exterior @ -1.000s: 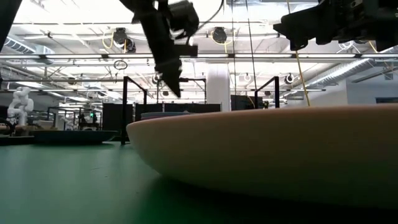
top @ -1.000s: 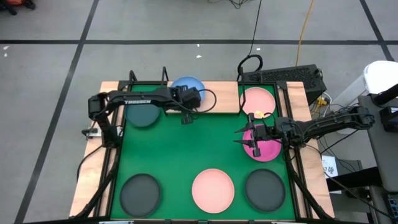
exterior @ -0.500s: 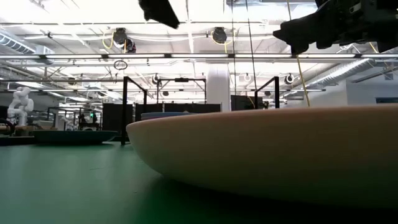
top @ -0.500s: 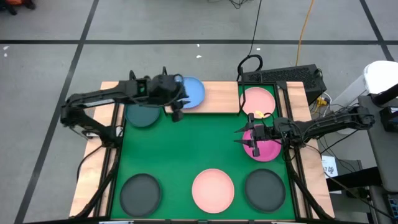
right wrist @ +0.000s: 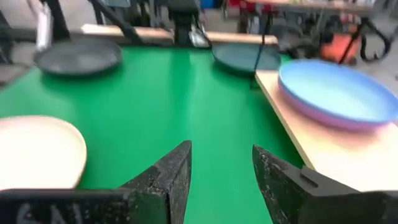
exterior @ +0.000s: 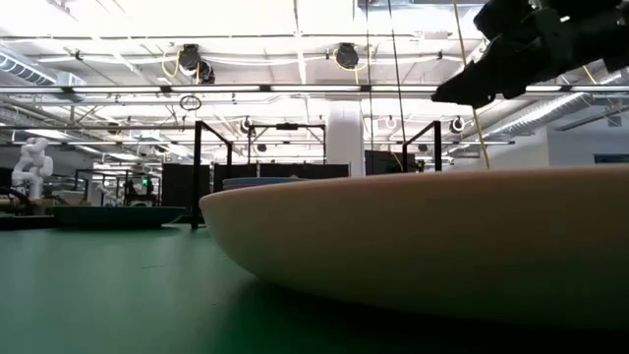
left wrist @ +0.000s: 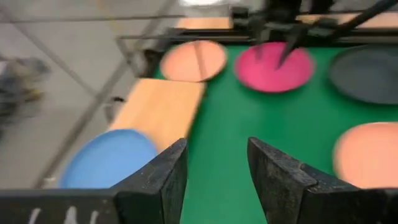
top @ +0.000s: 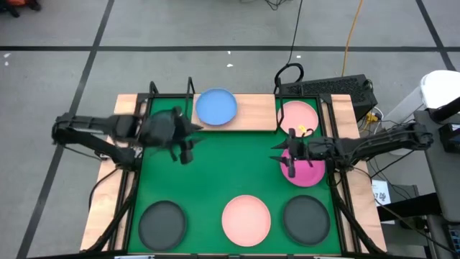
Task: Place and stack plates onto a shelf
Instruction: Stack the top light orange plate on top of the blue plate on the shelf
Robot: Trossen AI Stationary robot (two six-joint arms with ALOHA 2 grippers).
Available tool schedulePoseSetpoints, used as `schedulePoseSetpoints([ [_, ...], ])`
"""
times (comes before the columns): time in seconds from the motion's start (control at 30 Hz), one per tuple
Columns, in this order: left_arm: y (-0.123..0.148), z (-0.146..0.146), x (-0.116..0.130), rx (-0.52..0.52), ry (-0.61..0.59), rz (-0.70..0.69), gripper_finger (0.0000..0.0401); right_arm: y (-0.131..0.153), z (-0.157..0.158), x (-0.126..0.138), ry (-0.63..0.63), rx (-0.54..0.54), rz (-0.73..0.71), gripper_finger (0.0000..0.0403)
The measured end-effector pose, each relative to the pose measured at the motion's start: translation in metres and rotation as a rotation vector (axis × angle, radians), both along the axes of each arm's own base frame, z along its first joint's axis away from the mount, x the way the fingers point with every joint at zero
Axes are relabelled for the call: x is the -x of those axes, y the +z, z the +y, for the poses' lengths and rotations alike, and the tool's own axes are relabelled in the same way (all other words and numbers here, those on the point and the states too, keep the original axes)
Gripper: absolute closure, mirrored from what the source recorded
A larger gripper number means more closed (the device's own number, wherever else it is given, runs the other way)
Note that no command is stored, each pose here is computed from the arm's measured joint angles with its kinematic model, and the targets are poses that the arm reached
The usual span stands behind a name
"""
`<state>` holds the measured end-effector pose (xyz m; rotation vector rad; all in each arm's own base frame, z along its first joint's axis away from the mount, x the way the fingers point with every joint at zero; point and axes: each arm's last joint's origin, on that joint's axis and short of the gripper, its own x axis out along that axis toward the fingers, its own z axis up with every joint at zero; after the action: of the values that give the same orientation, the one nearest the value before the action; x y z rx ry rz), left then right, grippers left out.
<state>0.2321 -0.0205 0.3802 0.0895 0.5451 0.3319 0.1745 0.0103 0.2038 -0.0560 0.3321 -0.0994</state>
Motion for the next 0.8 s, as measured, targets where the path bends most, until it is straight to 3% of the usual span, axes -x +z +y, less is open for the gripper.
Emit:
schedulePoseSetpoints([
  [0.07,-0.019,-0.006,0.008,-0.028,0.065,-0.044,0.0229,0.006,-0.001,-0.001,-0.031,0.019,0.051,0.0252],
  [0.13,-0.037,-0.012,0.013,0.038,0.112,-0.146,0.0229,0.011,-0.003,0.000,-0.069,0.050,0.107,0.0252],
  [0.23,-0.067,-0.021,0.013,0.111,0.091,-0.272,0.0229,0.015,-0.009,0.003,-0.142,0.089,0.203,0.0252],
  [0.5,-0.131,-0.028,0.012,0.114,0.029,-0.489,0.0229,0.017,-0.030,0.012,-0.304,0.035,0.360,0.0252],
  [0.8,-0.146,-0.023,0.020,0.117,0.037,-0.600,0.0229,0.001,-0.057,0.011,-0.448,0.028,0.496,0.0252],
])
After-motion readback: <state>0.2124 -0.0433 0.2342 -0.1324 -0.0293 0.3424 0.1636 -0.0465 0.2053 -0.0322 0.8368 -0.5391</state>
